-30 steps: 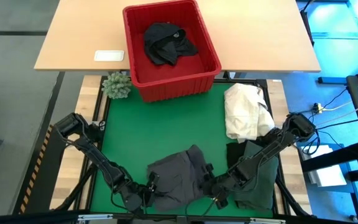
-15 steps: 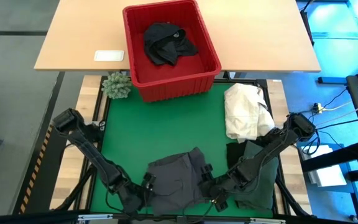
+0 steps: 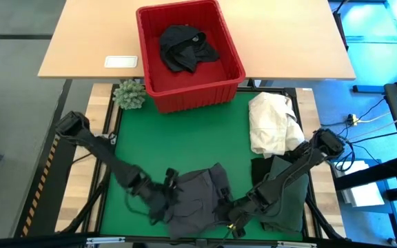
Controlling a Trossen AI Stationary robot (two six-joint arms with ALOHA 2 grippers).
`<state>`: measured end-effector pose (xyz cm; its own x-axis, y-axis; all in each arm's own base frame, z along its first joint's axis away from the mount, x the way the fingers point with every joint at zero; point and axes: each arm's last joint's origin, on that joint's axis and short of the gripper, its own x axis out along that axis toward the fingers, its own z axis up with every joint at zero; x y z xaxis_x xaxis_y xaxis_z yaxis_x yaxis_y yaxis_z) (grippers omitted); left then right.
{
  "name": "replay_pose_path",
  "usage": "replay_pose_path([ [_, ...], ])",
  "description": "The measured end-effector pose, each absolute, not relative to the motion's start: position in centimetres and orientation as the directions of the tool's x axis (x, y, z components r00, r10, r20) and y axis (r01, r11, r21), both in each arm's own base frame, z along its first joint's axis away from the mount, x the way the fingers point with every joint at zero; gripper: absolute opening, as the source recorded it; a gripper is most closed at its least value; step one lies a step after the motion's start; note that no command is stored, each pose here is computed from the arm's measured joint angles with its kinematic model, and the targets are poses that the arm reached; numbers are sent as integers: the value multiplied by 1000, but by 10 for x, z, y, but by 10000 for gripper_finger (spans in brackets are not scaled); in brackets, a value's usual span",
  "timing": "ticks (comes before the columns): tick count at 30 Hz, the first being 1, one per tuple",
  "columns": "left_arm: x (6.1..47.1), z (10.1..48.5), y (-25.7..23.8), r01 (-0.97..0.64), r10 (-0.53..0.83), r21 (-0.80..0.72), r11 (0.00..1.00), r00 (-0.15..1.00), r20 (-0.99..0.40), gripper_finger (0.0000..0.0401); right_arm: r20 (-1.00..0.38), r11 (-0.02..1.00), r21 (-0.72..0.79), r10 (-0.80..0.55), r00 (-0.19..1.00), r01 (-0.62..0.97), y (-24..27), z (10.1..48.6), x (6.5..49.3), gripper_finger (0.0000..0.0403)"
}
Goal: Fold laundry
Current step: Fold the gray pants
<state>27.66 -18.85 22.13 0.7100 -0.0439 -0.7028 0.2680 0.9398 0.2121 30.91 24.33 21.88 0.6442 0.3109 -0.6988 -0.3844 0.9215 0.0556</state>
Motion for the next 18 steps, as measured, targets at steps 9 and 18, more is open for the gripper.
replay_pose_path([
  [9,293,164,-123,271,-134,54,961,627,-768,134,-747,854,262,475,466,-450,256,187,313,36],
  [18,282,148,-121,244,-168,-25,969,588,-791,119,-938,985,69,118,327,-157,210,168,308,30],
])
